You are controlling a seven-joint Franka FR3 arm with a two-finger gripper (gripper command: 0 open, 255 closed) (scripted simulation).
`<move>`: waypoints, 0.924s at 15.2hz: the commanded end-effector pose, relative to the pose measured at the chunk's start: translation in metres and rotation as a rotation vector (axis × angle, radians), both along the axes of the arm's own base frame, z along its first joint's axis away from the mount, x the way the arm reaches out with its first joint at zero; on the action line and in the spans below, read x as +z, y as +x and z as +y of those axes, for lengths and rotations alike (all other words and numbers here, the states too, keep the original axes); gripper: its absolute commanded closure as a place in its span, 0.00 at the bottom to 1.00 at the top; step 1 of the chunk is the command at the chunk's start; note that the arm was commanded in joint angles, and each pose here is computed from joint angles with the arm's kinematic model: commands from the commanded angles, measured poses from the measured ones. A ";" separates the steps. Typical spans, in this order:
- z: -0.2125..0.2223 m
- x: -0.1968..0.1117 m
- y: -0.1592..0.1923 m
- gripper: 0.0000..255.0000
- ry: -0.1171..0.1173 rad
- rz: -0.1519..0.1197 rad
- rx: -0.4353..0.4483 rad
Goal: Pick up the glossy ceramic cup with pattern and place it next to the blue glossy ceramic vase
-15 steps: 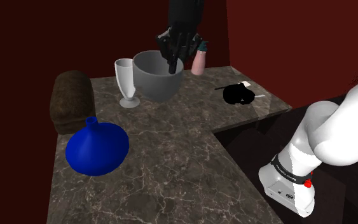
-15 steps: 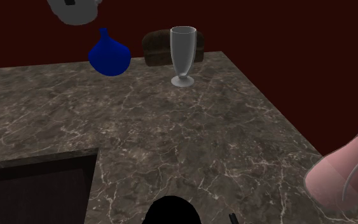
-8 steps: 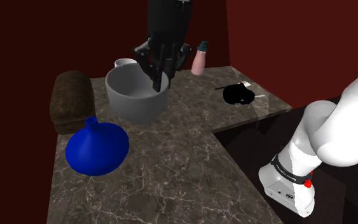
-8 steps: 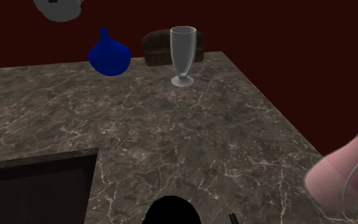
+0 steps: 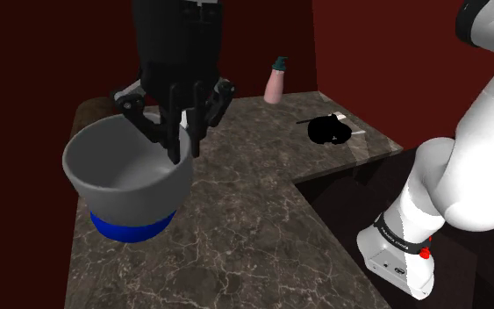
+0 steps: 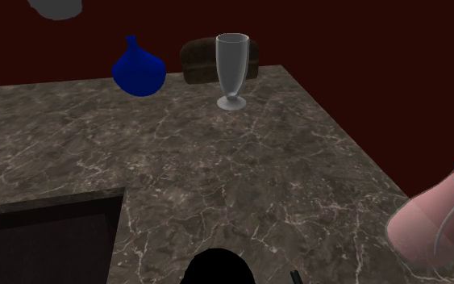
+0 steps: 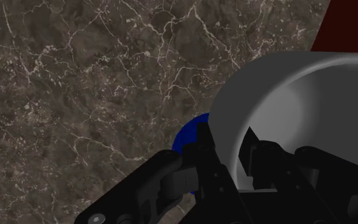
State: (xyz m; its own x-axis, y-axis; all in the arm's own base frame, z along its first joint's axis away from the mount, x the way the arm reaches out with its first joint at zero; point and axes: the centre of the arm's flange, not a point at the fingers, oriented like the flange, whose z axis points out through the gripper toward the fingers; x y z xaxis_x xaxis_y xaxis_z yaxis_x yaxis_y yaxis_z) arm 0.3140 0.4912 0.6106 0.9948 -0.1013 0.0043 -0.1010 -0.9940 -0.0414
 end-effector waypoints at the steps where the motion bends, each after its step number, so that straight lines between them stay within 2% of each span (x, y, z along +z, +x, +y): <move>1: 0.023 0.000 -0.009 1.00 0.002 -0.001 -0.004; 6: 0.090 0.000 -0.035 1.00 0.002 -0.001 -0.004; 14: 0.090 -0.042 -0.035 1.00 0.002 -0.001 -0.004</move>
